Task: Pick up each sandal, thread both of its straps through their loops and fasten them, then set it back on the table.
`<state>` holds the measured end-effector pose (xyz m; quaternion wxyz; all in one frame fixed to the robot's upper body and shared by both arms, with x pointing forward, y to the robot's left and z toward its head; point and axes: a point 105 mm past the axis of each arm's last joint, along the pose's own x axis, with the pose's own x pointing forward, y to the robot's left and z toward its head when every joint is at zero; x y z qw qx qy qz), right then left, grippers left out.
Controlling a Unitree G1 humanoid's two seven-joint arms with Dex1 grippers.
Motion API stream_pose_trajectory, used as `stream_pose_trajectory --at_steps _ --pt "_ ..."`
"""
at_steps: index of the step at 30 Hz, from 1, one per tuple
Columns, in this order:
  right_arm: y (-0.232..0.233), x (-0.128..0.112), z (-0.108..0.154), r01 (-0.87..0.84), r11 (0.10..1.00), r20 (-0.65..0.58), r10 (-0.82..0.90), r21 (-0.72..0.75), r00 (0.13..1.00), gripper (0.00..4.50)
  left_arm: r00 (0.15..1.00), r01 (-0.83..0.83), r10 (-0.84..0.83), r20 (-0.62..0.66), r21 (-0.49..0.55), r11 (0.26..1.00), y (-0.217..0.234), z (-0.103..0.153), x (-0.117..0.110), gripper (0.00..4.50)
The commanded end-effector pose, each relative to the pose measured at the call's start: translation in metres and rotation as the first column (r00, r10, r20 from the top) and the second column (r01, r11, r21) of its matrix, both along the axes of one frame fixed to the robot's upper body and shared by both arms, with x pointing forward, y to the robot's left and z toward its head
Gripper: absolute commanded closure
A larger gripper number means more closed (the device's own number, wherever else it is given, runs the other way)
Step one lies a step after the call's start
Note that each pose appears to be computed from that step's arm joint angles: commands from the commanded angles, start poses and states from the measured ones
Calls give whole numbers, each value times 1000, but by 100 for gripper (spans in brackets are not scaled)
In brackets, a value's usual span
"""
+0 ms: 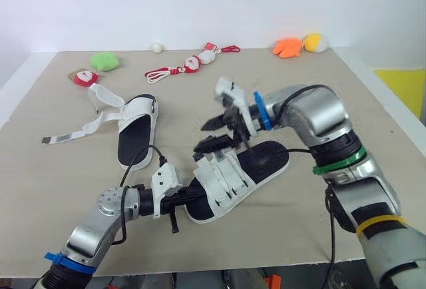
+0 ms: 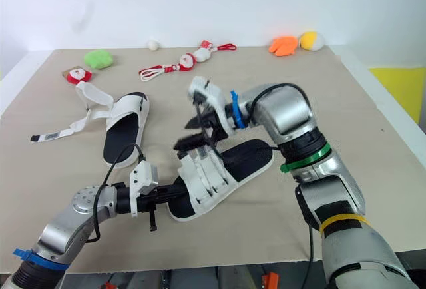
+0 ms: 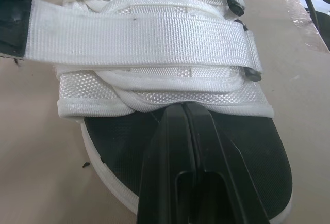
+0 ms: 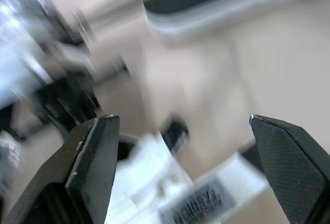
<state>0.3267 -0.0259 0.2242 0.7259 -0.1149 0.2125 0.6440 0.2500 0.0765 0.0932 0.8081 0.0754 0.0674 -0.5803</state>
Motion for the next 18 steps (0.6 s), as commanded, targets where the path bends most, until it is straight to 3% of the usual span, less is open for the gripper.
stream_pose_trajectory --at_steps 1,7,10,18 --pt "-17 -5 33 12 992 -101 1 129 995 5 997 -16 19 -75 45 999 4 -20 -2 450" --pt "-71 -19 16 35 999 -366 -24 24 930 5 998 -20 23 -54 46 999 5 -19 0 450" --pt "-88 -11 -7 146 986 -449 -165 -75 878 5 999 -30 31 -32 24 999 5 -13 2 450" --pt "-74 -22 -57 155 976 -592 -214 -150 777 5 998 -37 38 44 -4 999 6 1 5 450"
